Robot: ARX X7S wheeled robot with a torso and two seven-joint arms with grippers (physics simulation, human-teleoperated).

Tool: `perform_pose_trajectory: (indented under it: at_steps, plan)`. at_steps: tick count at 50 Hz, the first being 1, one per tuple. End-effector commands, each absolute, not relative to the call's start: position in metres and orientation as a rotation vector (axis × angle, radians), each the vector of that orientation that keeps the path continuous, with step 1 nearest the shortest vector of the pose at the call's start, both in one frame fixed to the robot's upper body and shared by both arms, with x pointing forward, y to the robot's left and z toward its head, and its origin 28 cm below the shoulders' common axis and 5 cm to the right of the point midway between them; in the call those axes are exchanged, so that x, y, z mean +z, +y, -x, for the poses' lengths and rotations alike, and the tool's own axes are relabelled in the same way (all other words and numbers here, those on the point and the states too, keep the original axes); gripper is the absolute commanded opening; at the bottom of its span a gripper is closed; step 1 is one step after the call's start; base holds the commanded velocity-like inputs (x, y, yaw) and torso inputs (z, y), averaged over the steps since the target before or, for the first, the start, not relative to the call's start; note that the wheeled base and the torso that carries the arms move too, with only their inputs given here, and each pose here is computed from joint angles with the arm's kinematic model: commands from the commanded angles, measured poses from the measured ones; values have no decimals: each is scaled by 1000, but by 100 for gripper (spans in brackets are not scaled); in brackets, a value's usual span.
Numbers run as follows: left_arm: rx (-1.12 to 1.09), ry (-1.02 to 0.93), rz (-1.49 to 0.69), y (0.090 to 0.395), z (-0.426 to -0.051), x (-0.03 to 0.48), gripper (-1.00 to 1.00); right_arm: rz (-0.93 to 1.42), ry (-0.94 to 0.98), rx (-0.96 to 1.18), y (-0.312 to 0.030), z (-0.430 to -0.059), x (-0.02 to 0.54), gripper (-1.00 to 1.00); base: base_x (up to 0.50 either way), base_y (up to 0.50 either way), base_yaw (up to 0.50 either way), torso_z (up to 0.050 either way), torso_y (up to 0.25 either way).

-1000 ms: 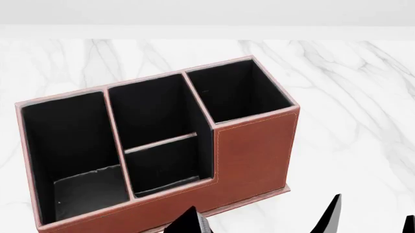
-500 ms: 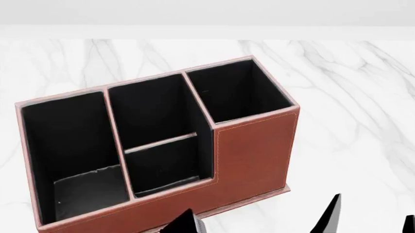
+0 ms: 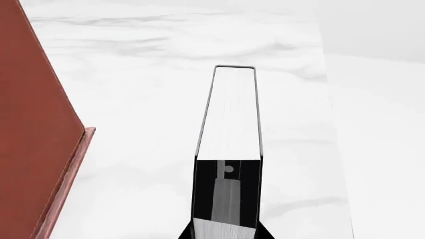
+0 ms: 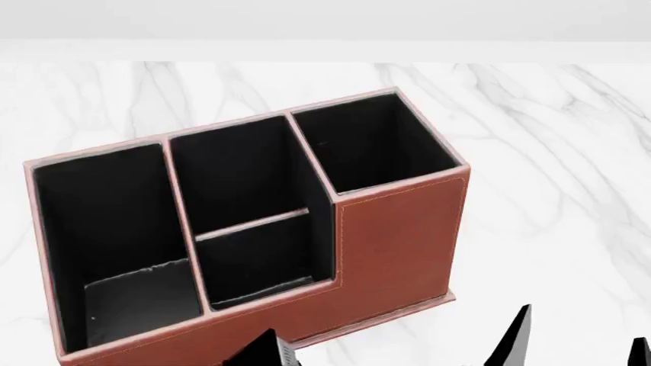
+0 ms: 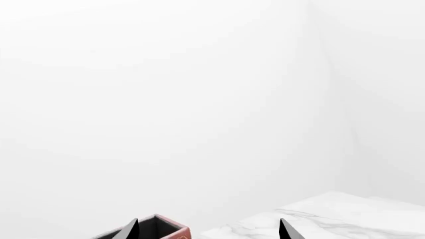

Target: Pick up the book and place it in the back compartment of the caddy.

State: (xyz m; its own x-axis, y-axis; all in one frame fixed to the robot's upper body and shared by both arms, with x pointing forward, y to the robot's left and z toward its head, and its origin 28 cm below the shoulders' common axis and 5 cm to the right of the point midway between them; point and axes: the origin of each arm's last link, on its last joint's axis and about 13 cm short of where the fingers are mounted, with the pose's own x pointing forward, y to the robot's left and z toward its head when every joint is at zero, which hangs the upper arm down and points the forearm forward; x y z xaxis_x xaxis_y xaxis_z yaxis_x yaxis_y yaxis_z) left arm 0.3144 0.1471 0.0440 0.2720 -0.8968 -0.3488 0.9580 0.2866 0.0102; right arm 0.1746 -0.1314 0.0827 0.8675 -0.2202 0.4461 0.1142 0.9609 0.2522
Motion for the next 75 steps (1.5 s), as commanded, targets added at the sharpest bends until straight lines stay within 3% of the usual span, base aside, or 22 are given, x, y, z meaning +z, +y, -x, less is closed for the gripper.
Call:
perform_pose_trajectory:
  at_steps: [1,35,75]
  plan:
    - [-1248,208,-204,155,-309,69,-100,-221,-492,-177,-132,-175,82,100,0,0,0,0,0]
    - [-1144,-25,-250,194,-281,135,-100,-217,-491,-175,-130,-175,83,100,0,0,0,0,1]
    - [-1057,-161,-190,221,-267,169,-100,-211,-478,-167,-128,-177,79,100,0,0,0,0,1]
